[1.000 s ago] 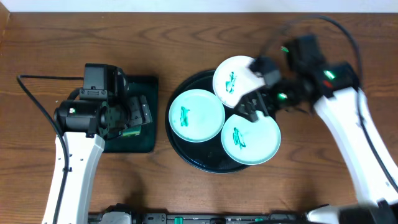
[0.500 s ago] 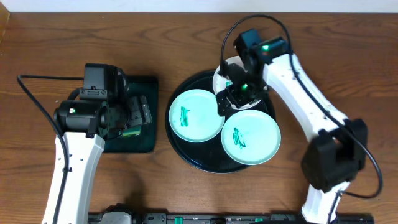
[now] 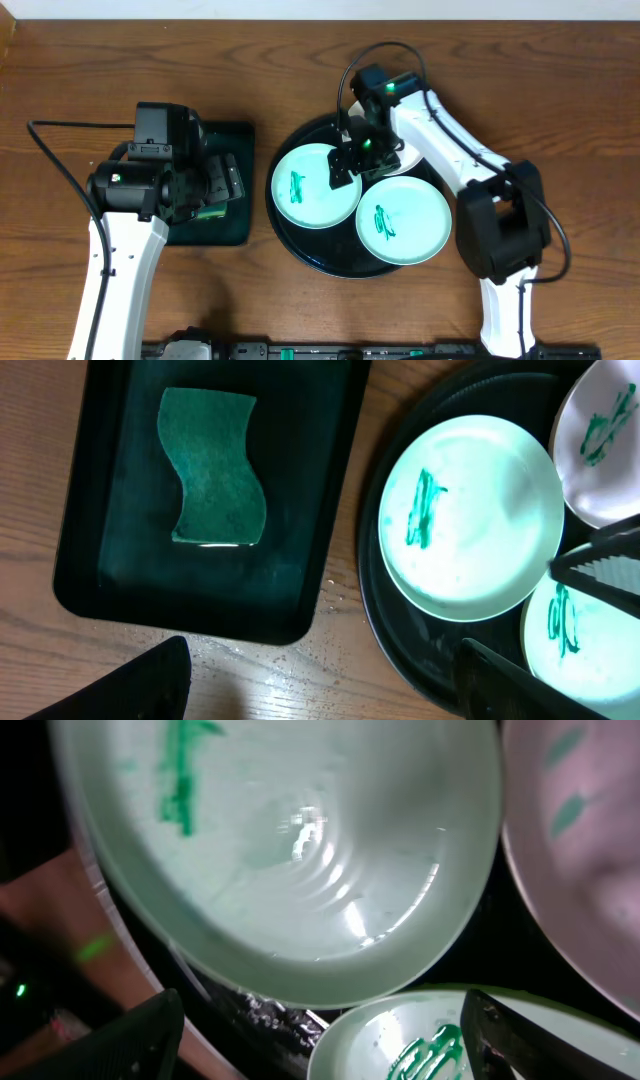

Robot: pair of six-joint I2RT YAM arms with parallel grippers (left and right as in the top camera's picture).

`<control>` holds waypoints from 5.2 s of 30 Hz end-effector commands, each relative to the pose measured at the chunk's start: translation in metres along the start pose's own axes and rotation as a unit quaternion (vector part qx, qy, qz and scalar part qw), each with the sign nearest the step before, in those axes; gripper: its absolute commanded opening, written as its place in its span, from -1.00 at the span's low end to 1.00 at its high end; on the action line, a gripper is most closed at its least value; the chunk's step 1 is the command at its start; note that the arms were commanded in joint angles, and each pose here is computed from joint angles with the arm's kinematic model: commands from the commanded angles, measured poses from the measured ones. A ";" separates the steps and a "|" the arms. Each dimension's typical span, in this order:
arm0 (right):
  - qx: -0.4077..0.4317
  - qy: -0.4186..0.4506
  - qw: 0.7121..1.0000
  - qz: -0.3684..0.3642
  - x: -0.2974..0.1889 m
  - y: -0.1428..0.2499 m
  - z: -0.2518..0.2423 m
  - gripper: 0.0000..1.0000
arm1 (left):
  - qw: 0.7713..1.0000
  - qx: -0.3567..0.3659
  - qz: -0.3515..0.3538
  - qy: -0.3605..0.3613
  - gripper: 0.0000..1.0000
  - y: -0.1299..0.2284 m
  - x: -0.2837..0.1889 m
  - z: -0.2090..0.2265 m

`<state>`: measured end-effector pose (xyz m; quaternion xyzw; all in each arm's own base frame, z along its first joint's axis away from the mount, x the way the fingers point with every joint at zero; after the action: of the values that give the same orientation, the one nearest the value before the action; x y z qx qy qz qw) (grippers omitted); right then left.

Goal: Clean dirty plates on tray and stack at the side
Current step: 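Reach the right gripper to the top plate and grip its rim, then lower the left gripper and grasp the green sponge, lift it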

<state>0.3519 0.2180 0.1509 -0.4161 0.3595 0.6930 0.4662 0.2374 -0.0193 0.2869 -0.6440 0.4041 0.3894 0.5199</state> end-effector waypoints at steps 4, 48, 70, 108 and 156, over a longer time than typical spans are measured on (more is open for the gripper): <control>0.077 0.086 0.993 -0.014 0.020 -0.007 -0.002 0.60 | 1.000 0.002 -0.013 0.000 0.68 -0.003 -0.006 0.001; 0.115 0.108 0.987 0.017 0.080 -0.017 -0.010 -0.97 | 1.000 0.002 0.006 -0.005 0.81 0.002 -0.006 0.002; 0.094 0.107 0.990 0.018 0.080 -0.017 -0.009 -0.97 | 0.986 0.009 0.102 -0.129 -0.25 -0.042 0.119 0.031; 0.079 0.106 0.991 0.016 0.080 -0.018 -0.009 -0.98 | 0.981 -0.030 0.172 -0.090 -0.86 -0.041 0.196 0.061; 0.077 0.105 0.991 0.014 0.080 -0.019 -0.009 -0.98 | 0.982 -0.022 0.116 -0.147 -0.86 -0.040 0.143 0.021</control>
<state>0.3637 0.2328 0.1003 -0.4504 0.4580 0.6030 0.4731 0.3247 -0.0128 0.1612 -0.5374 0.4017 0.5420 0.5060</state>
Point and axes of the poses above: each gripper's point midway between its finger pads, its own x axis out along the fingers, its own z axis along the line the jaws close on, y = z × x, the point moved 10 cm from there along -x, back along the fingers, and after that the axes turned 7 degrees about x, right-handed, at the moved point
